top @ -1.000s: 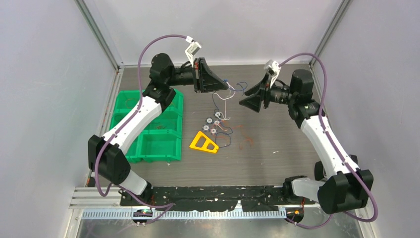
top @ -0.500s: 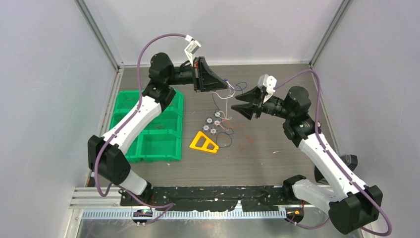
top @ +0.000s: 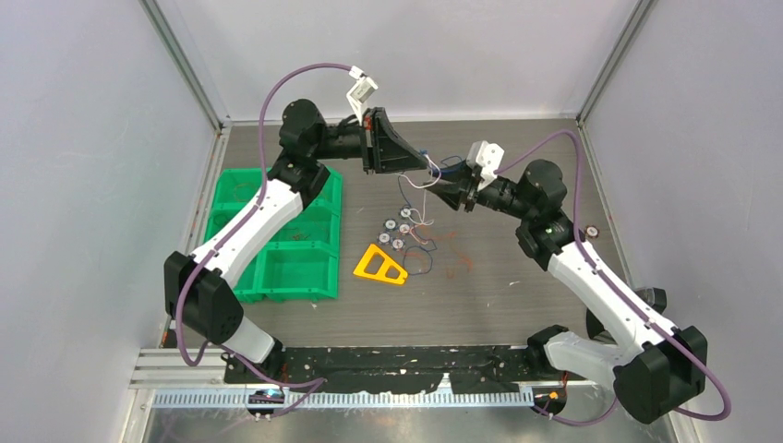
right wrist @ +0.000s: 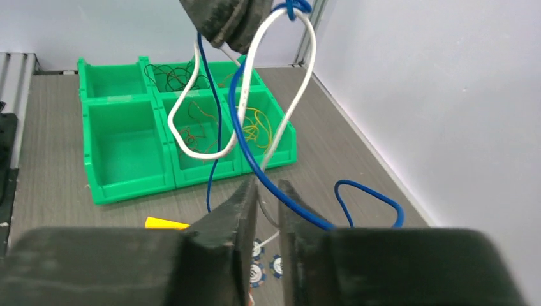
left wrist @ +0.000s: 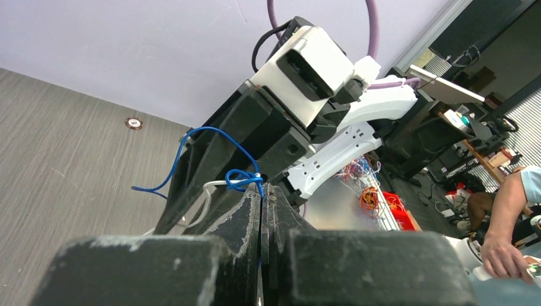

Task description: Untangle the cables

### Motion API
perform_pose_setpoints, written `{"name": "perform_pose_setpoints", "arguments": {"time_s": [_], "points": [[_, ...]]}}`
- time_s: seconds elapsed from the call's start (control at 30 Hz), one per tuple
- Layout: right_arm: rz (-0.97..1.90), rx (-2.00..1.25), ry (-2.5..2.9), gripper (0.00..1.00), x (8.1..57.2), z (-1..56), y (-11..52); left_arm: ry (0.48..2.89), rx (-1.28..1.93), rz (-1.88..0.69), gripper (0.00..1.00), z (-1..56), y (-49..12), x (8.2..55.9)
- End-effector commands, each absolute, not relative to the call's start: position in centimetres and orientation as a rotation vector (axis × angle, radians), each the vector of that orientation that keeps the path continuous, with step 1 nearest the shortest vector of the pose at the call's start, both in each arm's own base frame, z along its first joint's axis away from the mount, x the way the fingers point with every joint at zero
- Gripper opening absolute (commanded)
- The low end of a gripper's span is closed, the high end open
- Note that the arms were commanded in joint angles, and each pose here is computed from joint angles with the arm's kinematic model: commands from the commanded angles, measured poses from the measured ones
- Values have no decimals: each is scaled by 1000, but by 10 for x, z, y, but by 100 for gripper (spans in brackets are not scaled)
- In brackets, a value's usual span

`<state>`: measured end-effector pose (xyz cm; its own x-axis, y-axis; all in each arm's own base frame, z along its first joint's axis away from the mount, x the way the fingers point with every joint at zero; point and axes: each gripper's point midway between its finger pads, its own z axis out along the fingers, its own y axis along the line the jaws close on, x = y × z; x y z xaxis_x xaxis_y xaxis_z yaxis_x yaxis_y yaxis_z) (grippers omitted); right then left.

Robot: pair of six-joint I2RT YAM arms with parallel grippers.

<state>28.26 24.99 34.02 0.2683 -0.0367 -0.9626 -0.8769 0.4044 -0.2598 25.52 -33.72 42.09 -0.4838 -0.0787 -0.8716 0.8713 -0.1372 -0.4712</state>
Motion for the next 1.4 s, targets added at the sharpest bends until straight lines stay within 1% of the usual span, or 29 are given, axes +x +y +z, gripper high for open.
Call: {"name": "perform_pose_setpoints", "arguments": {"time_s": [0.0,0.1,0.23,0.33,0.53,0.7,0.87,1.0,1.1,1.23,1.37], "points": [[640,-997,1130,9,295,344,250,1299,983,-1659,0,456,-331,242],[563,-976,1226,6,310,320,239,1293,980,-1597,0,467,-323,243],[440,-939,1384,5,327,277,209,1294,958,-1504,0,478,-302,248],[342,-881,1505,5,342,245,174,1311,945,-1446,0,480,-286,248],[248,-850,1671,5,355,196,125,1309,919,-1278,0,498,-253,252],[207,-911,1732,5,352,167,115,1251,909,-1109,0,531,-228,252],[205,-969,1826,5,350,137,111,1154,846,-949,0,584,-200,249],[229,-1014,1869,5,347,124,112,1079,789,-815,0,622,-177,244],[241,-1026,1887,5,348,121,113,1073,742,-701,0,631,-160,248],[255,-1032,1893,5,350,123,115,1121,669,-616,0,626,-137,254],[261,-1030,1894,5,353,126,116,1226,587,-591,0,602,-113,262]]}}
